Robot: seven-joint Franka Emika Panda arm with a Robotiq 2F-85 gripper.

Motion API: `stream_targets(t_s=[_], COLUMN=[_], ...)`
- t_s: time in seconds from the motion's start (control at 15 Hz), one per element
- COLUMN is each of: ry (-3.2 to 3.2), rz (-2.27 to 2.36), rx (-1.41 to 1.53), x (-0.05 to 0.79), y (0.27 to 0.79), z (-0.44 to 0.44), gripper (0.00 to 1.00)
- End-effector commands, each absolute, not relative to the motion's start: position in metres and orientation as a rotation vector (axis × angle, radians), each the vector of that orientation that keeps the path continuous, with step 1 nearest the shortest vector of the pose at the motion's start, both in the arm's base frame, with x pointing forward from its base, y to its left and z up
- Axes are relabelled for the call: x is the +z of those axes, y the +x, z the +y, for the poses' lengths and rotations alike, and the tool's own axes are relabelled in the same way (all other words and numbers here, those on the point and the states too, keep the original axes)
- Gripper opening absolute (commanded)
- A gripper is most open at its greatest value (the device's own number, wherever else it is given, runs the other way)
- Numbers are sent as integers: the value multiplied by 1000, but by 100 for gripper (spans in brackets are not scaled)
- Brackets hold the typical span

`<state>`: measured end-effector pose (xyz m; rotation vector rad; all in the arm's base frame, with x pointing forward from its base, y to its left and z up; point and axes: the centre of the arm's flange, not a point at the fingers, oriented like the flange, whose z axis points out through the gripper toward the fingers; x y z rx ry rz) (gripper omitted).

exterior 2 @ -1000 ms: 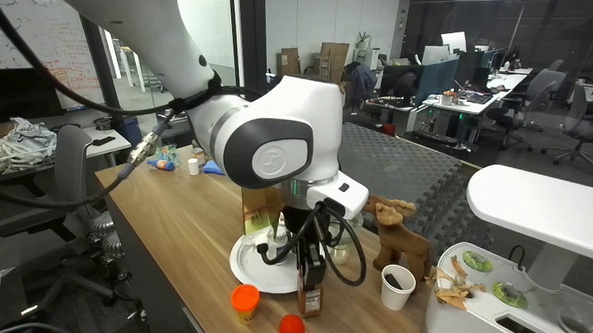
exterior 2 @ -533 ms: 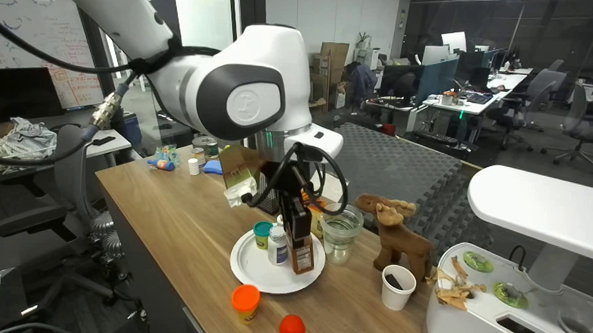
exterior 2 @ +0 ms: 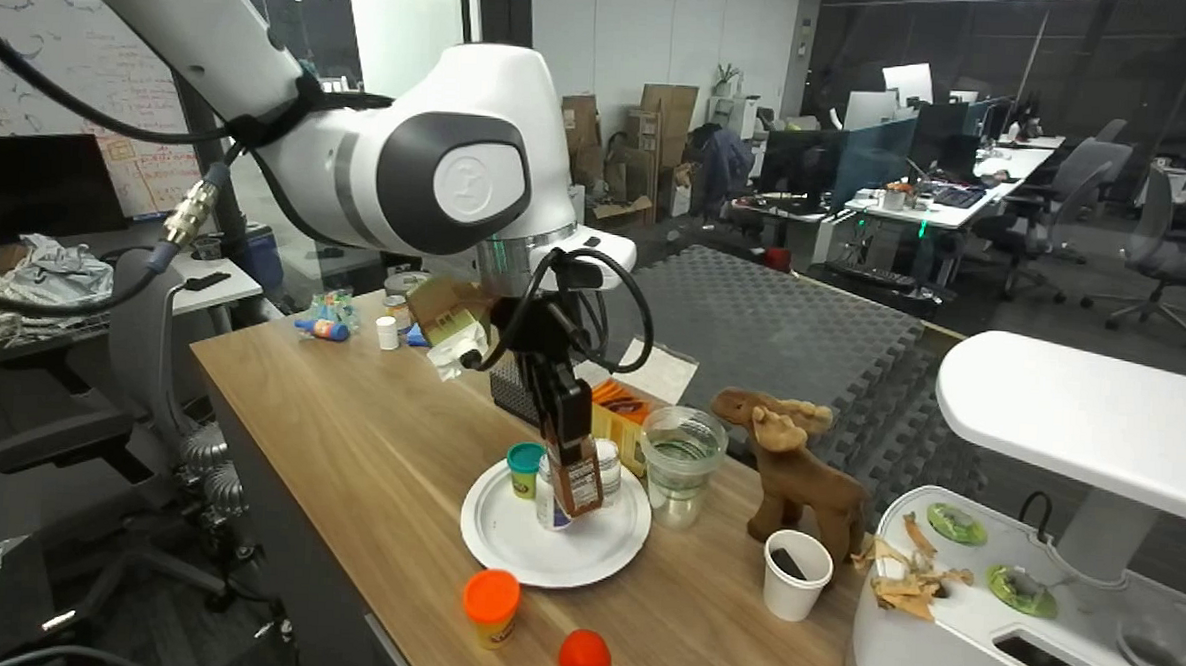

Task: Put the left clear cup in the clear cup near the moose, then put the bottles and orange plushie surrounding the white plate on the white plate

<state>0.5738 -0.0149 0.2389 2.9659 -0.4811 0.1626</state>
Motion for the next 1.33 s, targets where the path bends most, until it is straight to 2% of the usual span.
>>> stream_targets(t_s=[0.0,1.27], ry=[2959,3068], rz=[-465,-582], rx=[194,115], x=[237,187], y=[584,610], z=[-12,-45], gripper=[25,25])
